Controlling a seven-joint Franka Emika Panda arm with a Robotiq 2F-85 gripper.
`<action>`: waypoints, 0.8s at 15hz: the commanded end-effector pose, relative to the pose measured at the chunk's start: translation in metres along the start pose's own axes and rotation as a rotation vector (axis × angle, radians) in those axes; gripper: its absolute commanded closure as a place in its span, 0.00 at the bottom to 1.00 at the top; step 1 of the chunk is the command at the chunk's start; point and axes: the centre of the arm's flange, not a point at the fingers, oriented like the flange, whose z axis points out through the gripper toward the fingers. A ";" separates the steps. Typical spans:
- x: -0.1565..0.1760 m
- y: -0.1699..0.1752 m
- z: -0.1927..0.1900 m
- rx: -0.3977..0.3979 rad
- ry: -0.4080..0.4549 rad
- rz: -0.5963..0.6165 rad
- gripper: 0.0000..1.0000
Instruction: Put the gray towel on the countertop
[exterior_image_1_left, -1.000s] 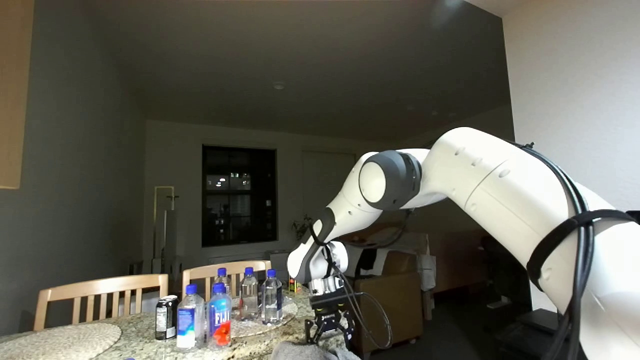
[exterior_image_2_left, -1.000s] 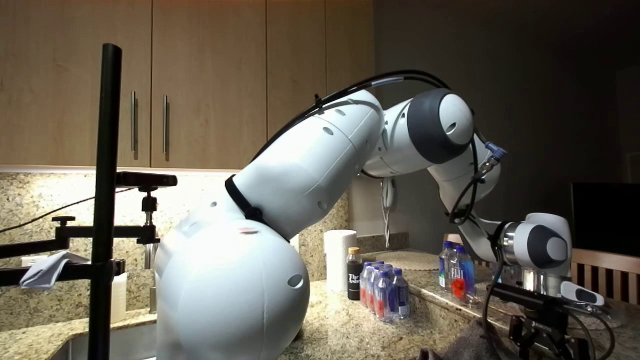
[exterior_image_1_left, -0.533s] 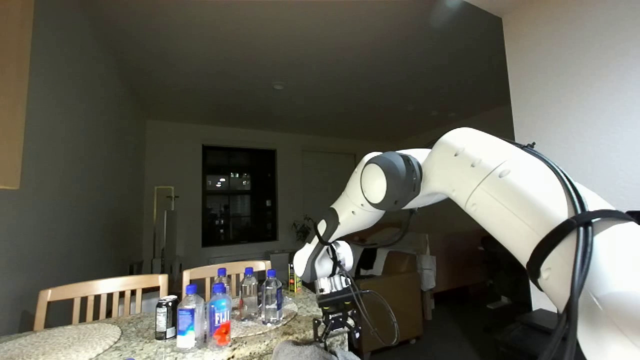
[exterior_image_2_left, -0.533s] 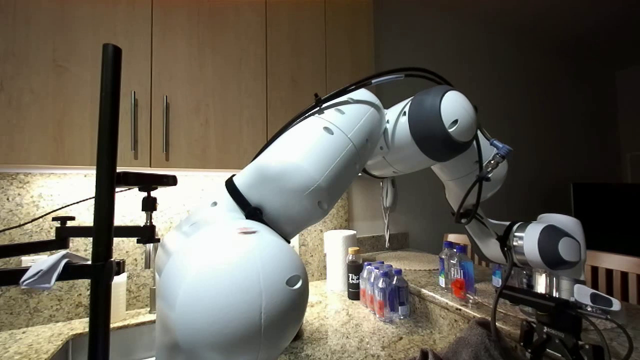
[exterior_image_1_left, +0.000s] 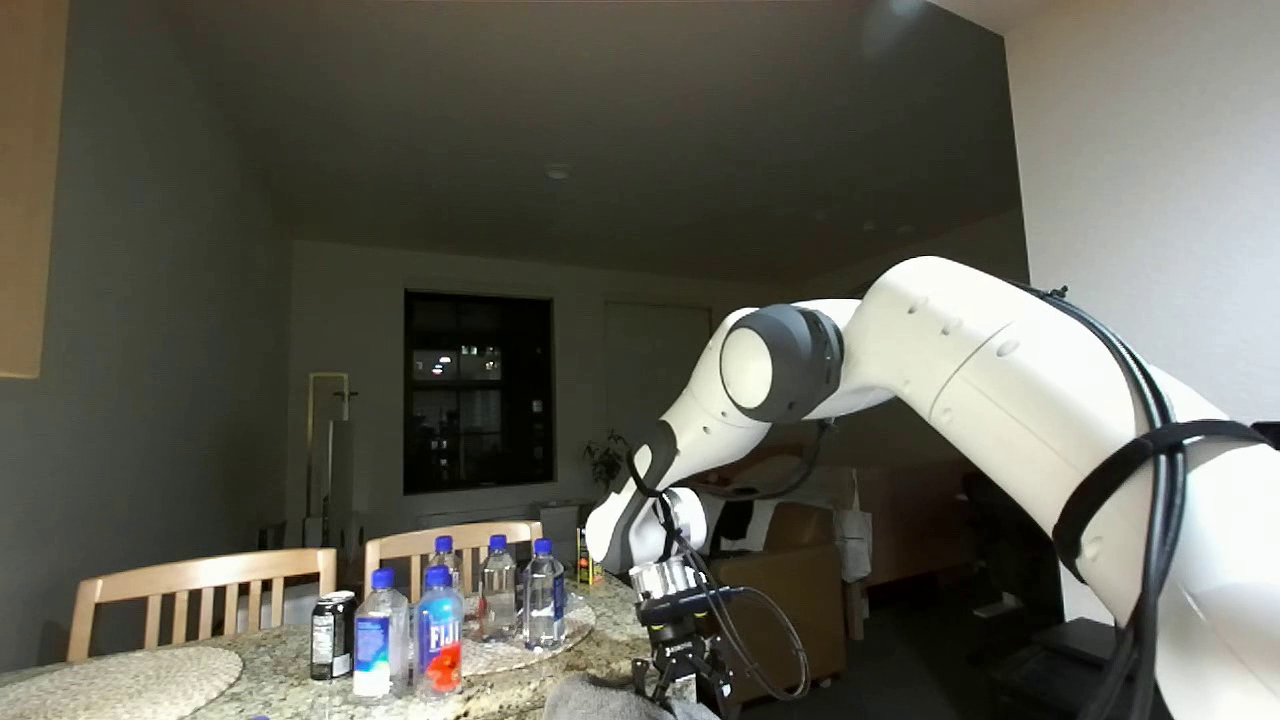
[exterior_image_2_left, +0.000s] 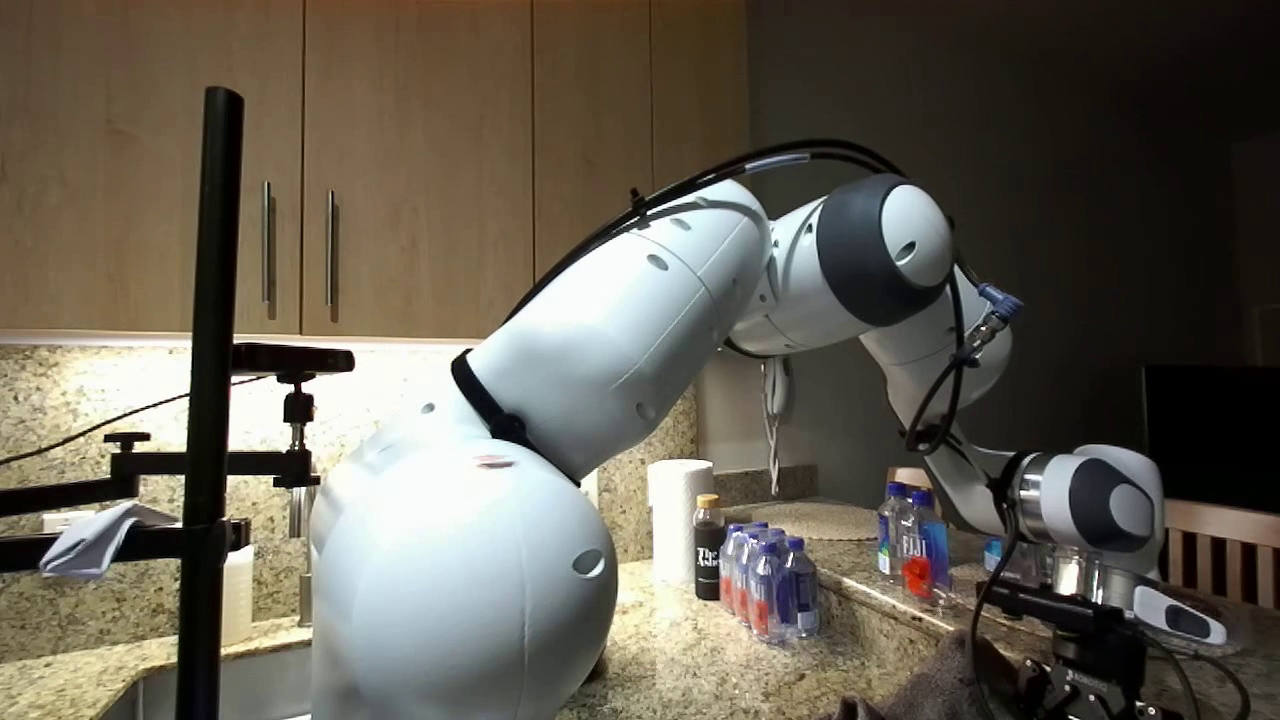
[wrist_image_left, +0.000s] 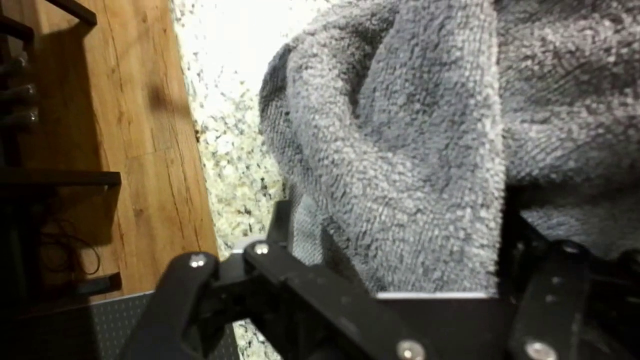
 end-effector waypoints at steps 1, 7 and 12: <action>-0.005 0.001 0.020 -0.020 -0.014 0.003 0.33; -0.004 -0.004 0.047 -0.037 -0.030 0.010 0.73; -0.008 -0.018 0.031 -0.028 0.004 0.013 0.94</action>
